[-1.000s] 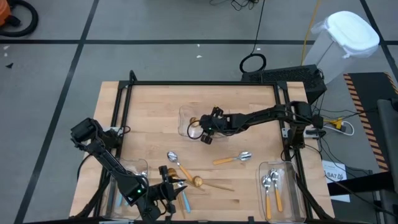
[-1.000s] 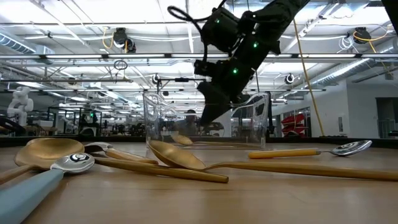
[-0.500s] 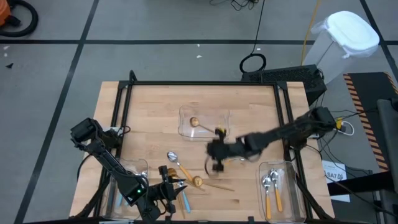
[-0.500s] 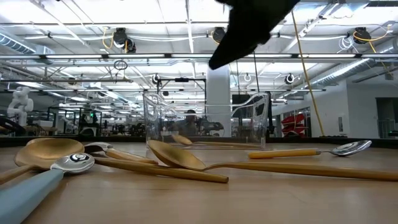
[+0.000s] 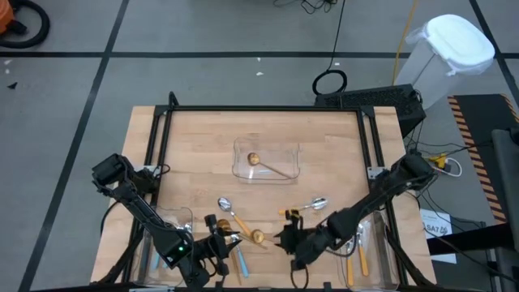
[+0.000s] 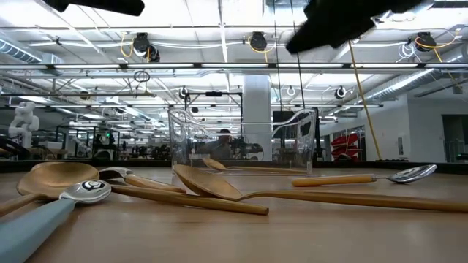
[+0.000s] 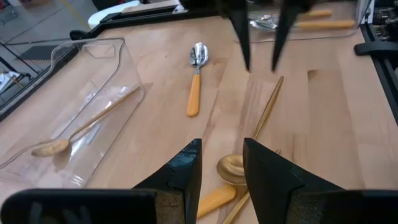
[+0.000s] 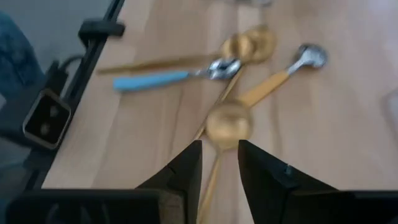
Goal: Sort silverware by color (type)
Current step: Put the gold spoon into the top transparent bin
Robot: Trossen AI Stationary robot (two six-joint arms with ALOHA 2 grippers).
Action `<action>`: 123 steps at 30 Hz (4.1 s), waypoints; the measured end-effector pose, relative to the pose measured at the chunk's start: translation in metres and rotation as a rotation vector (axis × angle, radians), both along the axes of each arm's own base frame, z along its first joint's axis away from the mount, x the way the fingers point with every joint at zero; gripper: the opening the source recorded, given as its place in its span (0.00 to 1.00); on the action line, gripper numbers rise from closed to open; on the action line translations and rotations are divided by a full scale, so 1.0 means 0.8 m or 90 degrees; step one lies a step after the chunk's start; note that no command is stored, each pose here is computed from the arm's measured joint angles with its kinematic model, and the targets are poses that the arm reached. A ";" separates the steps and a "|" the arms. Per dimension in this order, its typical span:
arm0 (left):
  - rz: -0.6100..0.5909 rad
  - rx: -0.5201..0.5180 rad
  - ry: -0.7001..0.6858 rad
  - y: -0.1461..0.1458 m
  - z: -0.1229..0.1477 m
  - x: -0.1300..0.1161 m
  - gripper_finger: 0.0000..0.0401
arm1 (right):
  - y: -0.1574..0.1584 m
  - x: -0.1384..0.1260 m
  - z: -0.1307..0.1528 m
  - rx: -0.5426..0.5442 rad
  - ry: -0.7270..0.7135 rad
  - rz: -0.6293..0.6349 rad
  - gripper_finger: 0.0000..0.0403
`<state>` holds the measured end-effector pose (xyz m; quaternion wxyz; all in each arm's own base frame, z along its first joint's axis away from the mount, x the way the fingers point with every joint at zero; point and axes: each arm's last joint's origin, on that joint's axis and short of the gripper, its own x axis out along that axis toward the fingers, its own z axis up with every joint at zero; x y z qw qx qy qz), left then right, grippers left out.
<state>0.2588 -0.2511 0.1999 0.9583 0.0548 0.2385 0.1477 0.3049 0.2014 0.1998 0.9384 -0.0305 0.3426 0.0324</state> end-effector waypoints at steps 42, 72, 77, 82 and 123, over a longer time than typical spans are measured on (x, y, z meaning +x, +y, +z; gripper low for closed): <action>0.011 0.003 0.001 0.006 0.000 0.006 0.29 | 0.013 0.033 -0.102 -0.028 0.034 -0.005 0.25; 0.014 0.006 0.006 0.008 -0.001 0.006 0.29 | -0.005 0.042 -0.128 0.018 0.090 -0.087 0.13; 0.014 0.007 0.006 0.008 -0.001 0.006 0.29 | -0.008 0.043 -0.128 0.014 0.092 -0.083 0.03; 0.017 0.006 0.006 0.009 -0.001 0.007 0.29 | -0.008 0.043 -0.129 0.013 0.091 -0.082 0.04; 0.014 0.021 0.021 0.004 -0.022 0.013 0.29 | -0.102 0.004 0.078 -0.139 -0.075 -0.117 0.02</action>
